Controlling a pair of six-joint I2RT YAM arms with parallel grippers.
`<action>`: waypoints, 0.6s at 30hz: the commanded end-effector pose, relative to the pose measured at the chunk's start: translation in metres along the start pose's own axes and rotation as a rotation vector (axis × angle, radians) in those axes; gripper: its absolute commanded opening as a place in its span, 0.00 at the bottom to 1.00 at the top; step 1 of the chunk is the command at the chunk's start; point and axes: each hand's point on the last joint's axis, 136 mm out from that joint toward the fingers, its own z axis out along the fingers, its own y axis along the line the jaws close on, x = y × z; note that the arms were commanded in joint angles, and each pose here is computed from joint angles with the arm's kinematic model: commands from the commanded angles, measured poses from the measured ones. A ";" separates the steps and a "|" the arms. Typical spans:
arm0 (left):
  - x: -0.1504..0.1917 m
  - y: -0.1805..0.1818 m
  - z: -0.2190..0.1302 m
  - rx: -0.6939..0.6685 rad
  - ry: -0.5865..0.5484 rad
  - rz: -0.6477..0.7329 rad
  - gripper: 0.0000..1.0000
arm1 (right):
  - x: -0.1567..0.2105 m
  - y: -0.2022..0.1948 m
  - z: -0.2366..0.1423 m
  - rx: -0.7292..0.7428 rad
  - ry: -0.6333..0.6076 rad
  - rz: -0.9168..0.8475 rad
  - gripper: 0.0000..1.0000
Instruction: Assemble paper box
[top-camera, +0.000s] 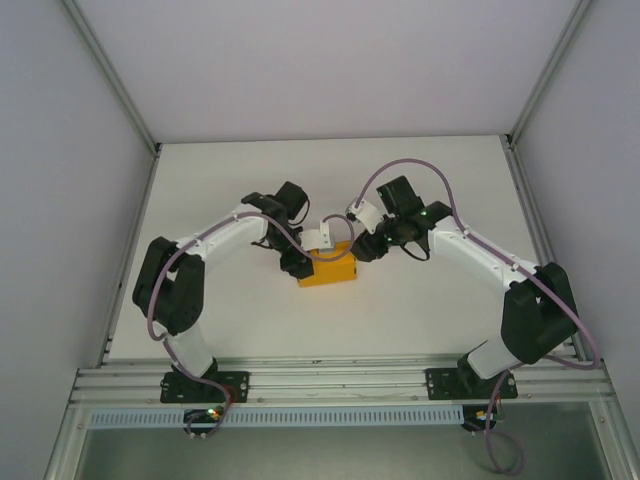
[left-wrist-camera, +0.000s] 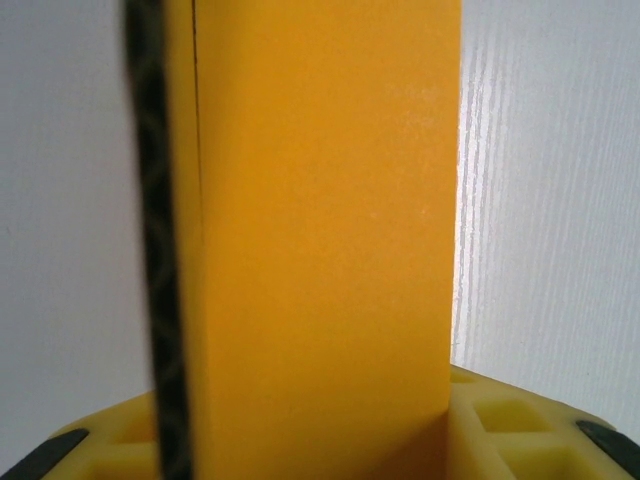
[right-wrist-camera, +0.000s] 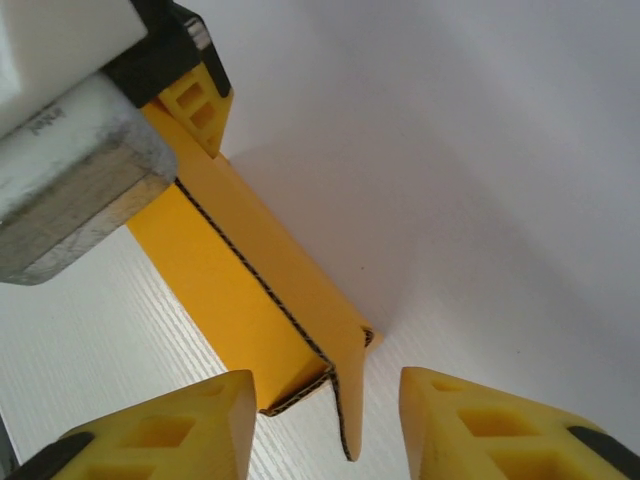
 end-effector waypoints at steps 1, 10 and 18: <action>0.002 -0.001 0.001 0.016 0.018 0.006 0.42 | -0.004 0.001 0.002 -0.006 0.009 -0.004 0.41; 0.001 0.006 0.003 -0.026 0.035 -0.005 0.42 | -0.012 -0.004 0.005 0.009 -0.003 0.092 0.04; -0.008 0.013 0.005 -0.081 0.026 0.002 0.42 | -0.012 -0.011 0.014 0.136 -0.127 0.548 0.00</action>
